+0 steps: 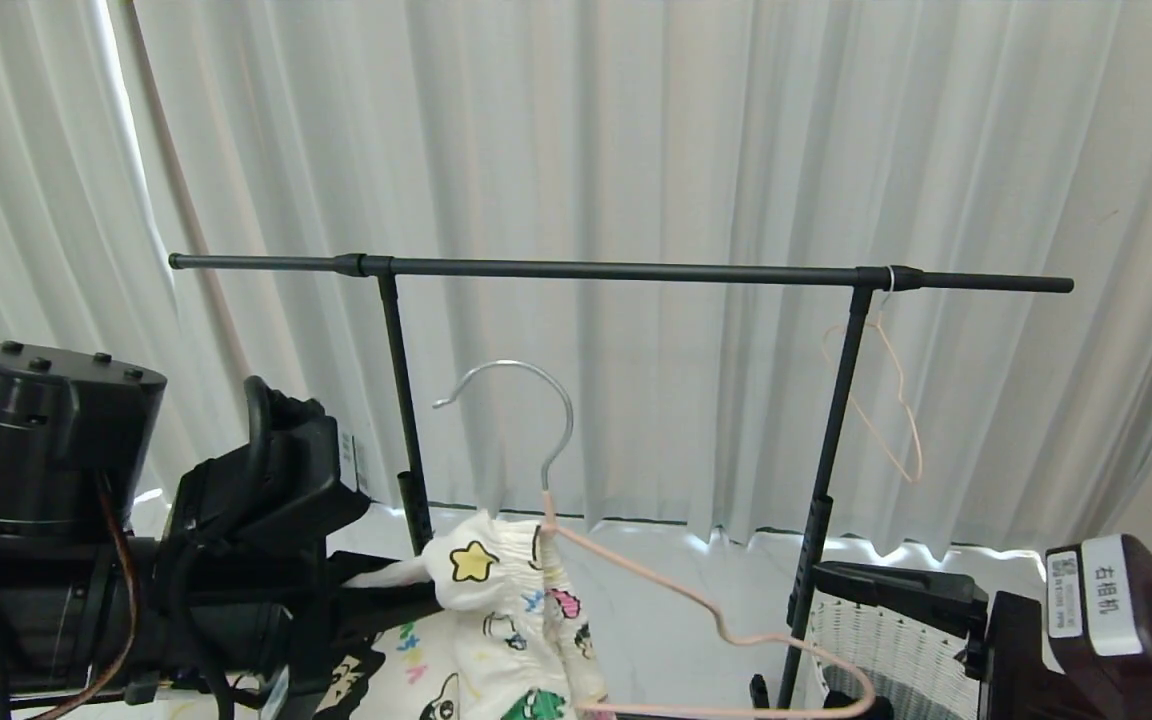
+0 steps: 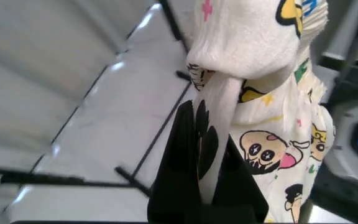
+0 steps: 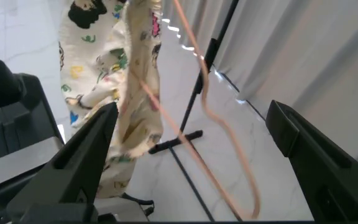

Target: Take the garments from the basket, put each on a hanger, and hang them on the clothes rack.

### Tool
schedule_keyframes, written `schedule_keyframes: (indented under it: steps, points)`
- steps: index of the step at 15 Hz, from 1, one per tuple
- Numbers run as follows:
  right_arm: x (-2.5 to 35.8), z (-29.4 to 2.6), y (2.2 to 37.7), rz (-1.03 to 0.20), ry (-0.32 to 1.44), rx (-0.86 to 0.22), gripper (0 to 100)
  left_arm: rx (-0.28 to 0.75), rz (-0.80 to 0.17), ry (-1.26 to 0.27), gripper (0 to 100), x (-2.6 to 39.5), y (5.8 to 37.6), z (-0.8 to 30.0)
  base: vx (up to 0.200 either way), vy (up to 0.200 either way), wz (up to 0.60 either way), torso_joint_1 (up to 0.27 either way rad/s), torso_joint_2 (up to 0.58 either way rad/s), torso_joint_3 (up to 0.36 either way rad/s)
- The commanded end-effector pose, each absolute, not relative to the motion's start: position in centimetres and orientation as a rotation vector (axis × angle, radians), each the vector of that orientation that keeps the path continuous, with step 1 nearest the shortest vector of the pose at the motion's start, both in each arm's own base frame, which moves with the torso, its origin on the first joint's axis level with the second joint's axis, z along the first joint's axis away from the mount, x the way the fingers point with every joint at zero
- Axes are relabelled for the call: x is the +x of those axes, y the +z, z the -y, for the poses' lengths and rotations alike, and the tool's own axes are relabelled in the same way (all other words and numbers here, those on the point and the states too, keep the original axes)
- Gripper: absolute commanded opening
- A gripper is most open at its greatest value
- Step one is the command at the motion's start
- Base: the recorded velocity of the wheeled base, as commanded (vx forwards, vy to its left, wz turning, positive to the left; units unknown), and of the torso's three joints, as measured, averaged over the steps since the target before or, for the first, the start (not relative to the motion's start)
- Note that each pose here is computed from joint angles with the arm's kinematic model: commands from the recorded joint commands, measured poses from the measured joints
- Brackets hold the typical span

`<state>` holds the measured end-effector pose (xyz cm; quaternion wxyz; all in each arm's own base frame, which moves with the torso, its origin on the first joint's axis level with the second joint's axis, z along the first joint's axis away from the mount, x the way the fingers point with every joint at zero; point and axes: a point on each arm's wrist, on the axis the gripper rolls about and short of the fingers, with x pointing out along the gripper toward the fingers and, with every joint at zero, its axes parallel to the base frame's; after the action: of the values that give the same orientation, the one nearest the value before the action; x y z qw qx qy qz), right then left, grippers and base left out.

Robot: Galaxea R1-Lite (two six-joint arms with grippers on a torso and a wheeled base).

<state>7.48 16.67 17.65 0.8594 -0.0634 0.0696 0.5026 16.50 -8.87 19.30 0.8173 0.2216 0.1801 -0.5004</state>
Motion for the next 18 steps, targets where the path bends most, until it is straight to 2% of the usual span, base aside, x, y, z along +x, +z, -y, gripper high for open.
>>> schedule_keyframes:
  steps: [1, 4, 5, 7, 10, 12, 18]
  points:
    - [7.6, -16.9, 17.3, -0.163, 1.055, -0.145, 100, 0.475, -0.384, -0.976, 0, 17.2, 18.8, 8.2, 0.000, 0.000, 0.00, 0.000, 0.00, 0.000]
    - [7.9, -17.5, 16.6, -0.218, 1.050, -0.128, 100, 0.469, -0.335, -0.923, 0, 18.0, 19.2, 7.7, 0.000, 0.000, 0.00, 0.000, 0.00, 0.000]
    - [8.0, -18.4, 16.1, -0.345, 1.024, 0.034, 100, 0.471, -0.284, -0.888, 0, 18.0, 19.9, 7.3, 0.000, 0.000, 0.00, 0.000, 0.00, 0.000]
    - [8.6, -19.5, 15.8, -0.443, 0.974, 0.165, 100, 0.449, -0.255, -0.854, 0, 17.8, 20.8, 7.1, 0.000, 0.000, 0.00, 0.000, 0.00, 0.000]
    - [10.4, -22.9, 16.5, -0.479, 0.821, 0.353, 100, 0.323, -0.228, -0.808, 0, 17.9, 23.2, 7.5, 0.000, 0.000, 0.00, 0.000, 0.00, 0.000]
    - [11.5, -24.4, 16.3, -0.512, 0.759, 0.382, 100, 0.253, -0.240, -0.764, 0, 17.8, 23.9, 7.8, 0.000, 0.000, 0.00, 0.000, 0.00, 0.000]
    - [15.2, -24.1, 16.2, -0.499, 0.627, 0.432, 100, 0.237, -0.205, -0.821, 0, 16.3, 24.6, 8.6, 0.000, 0.000, 0.00, 0.000, 0.00, 0.000]
